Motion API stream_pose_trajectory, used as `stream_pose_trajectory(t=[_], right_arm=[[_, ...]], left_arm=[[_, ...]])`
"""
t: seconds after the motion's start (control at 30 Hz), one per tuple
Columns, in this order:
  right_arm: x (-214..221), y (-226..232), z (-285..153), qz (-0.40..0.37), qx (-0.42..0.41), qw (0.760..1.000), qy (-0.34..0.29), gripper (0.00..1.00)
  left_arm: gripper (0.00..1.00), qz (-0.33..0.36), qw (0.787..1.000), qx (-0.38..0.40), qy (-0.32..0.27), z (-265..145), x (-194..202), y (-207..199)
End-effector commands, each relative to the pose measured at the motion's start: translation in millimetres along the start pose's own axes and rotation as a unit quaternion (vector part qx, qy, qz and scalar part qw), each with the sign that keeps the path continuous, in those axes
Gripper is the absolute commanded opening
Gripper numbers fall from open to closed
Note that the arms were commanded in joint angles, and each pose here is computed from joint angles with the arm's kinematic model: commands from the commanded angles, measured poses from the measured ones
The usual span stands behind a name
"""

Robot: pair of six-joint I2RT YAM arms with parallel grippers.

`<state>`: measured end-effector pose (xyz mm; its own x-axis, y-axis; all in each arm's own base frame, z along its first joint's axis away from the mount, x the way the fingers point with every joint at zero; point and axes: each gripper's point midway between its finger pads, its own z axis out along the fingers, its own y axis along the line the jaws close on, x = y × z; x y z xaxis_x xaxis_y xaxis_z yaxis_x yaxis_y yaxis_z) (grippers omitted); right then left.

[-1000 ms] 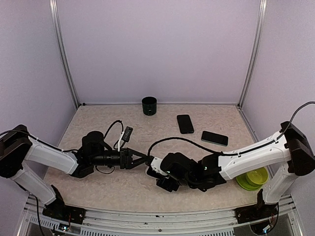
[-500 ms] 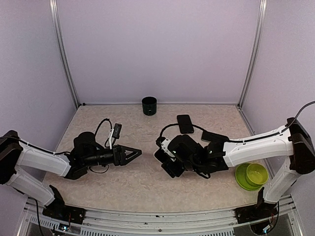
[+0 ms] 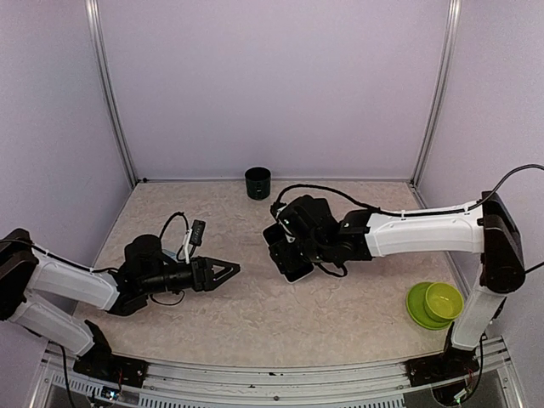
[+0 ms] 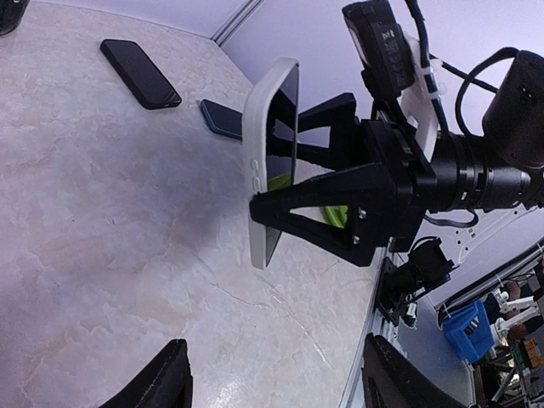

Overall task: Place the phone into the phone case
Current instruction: Place the phone with the phone case at the corner of the board.

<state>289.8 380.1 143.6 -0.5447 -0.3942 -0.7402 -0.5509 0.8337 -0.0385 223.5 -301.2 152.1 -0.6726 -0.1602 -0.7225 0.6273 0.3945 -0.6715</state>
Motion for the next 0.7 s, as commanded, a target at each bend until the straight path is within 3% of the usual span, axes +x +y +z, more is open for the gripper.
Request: stream_pose_trajectory(t=[0.0, 0.67], right_arm=[[-18, -7, 9, 0.038, 0.012, 0.999, 0.001, 0.66], [-71, -54, 71, 0.157, 0.041, 0.987, -0.006, 0.66]], left_arm=[[0.67, 0.008, 1.000, 0.005, -0.026, -7, -11, -5], [0.66, 0.007, 0.999, 0.004, -0.039, -19, -10, -7]])
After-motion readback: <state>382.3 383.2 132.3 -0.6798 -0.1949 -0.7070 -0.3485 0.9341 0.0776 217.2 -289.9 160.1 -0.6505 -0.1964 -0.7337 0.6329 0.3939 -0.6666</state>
